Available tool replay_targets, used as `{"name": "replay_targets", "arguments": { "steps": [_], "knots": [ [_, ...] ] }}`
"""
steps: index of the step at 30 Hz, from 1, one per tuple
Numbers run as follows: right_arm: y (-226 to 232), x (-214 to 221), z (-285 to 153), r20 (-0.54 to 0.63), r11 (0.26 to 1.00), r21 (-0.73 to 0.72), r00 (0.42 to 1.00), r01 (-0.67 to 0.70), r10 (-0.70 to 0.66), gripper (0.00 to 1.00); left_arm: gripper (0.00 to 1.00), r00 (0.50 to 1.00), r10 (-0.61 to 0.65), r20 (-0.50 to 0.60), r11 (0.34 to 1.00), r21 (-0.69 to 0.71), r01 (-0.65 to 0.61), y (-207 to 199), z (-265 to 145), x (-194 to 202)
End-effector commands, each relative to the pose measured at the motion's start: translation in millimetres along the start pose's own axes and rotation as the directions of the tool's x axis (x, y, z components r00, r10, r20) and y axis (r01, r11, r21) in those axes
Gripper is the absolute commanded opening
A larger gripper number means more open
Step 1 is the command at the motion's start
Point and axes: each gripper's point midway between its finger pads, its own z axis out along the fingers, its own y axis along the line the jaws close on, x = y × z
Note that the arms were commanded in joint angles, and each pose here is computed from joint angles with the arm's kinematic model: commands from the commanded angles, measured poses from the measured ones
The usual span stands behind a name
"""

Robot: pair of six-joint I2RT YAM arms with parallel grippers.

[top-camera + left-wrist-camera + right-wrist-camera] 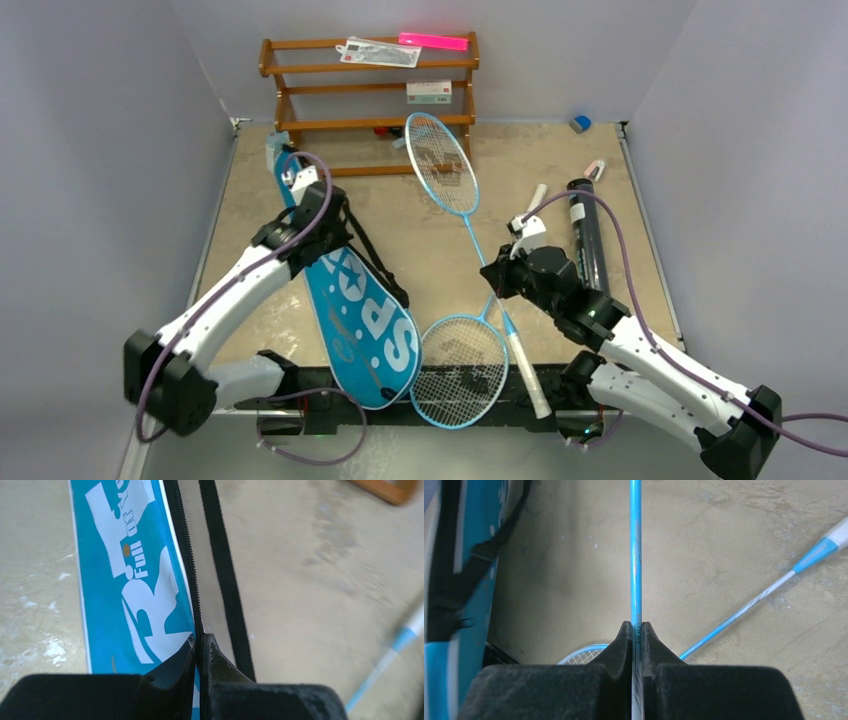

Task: Pack up the badminton gear
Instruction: Adjust the racket bag at the center of the board.

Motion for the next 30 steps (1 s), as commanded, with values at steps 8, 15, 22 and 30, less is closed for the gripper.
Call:
{"name": "replay_targets", "arguments": {
  "steps": [8, 15, 22, 30],
  "knots": [
    [51.9, -41.2, -30.6, 0.055, 0.962, -0.247, 0.993, 0.118, -0.108, 0.0, 0.0, 0.971, 0.173, 0.168, 0.766, 0.596, -0.24, -51.9, -85.0, 6.2],
    [63.8, -88.3, -48.5, 0.277, 0.936, -0.268, 0.949, 0.229, -0.153, 0.0, 0.0, 0.956, 0.221, 0.191, 0.693, 0.659, -0.292, -62.7, -107.7, 3.0],
    [65.5, -131.2, -47.8, 0.417, 0.935, -0.191, 0.887, 0.298, -0.198, 0.0, 0.0, 0.914, 0.298, 0.276, 0.642, 0.651, -0.406, -72.9, -136.2, -25.0],
    [77.6, -201.6, -41.7, 0.645, 0.88, -0.021, 0.679, 0.475, -0.351, 0.0, 0.0, 0.841, 0.401, 0.364, 0.575, 0.615, -0.54, -86.3, -161.4, -56.5]
  ]
}}
